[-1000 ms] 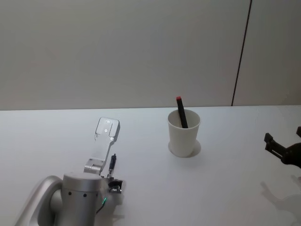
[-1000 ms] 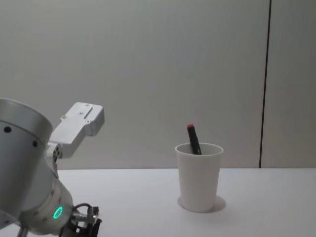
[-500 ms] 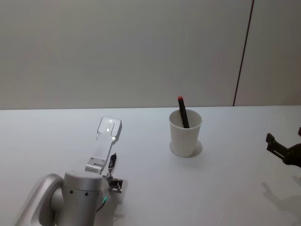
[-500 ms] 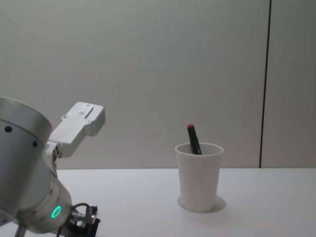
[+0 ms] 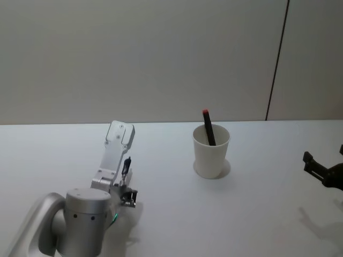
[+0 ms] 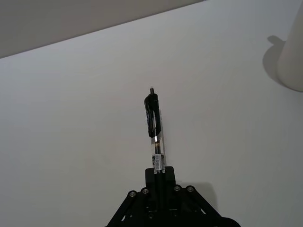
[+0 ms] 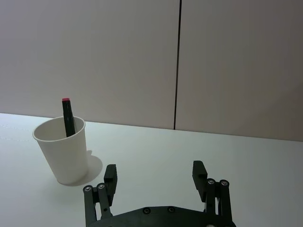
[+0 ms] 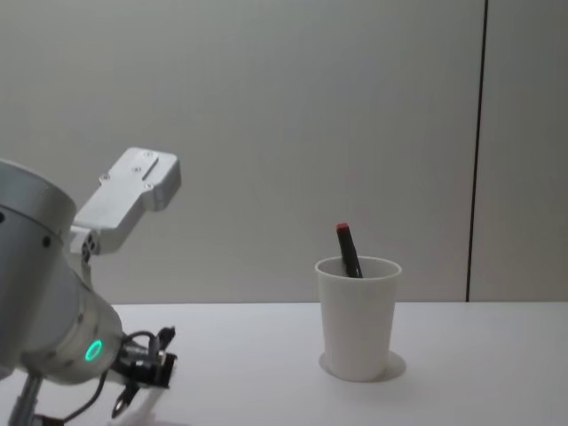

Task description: Place the pen into the pen holder.

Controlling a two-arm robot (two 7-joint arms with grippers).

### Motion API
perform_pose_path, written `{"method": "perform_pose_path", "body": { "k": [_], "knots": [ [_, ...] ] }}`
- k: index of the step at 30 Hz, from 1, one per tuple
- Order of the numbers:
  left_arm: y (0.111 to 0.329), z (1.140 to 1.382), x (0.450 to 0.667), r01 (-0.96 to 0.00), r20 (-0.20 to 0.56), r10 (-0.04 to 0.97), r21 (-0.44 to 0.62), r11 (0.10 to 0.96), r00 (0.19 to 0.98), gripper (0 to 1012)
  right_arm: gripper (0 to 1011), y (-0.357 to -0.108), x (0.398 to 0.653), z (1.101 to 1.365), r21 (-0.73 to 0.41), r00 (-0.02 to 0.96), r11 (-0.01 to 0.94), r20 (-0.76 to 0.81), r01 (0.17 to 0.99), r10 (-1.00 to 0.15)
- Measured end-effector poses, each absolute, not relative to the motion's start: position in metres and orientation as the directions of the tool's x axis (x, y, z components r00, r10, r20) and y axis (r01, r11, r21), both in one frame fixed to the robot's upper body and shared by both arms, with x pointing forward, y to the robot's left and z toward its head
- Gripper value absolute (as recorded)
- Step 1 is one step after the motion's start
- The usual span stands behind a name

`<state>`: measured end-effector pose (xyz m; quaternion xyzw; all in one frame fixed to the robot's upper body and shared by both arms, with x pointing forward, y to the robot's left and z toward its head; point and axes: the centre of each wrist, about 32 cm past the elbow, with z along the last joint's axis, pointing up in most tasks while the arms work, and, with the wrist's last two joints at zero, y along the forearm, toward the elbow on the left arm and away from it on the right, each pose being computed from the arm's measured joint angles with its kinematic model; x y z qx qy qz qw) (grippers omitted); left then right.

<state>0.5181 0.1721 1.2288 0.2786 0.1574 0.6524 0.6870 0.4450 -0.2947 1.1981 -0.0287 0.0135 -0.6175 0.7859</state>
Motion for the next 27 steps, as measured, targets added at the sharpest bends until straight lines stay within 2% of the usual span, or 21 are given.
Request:
{"method": "perform_pose_path", "body": {
  "k": [13,27],
  "knots": [
    [0.182,1.232,0.517,-0.883,0.164,0.978,0.467,0.041,0.132,125,1001,-0.295,0.445,1.198,-0.062,0.237,0.236,0.014,0.970,-0.971],
    [0.199,1.231,0.516,-0.945,0.203,0.948,0.269,0.188,0.246,125,1001,-0.295,0.445,1.198,-0.062,0.237,0.236,0.014,0.970,-0.971]
  ]
}}
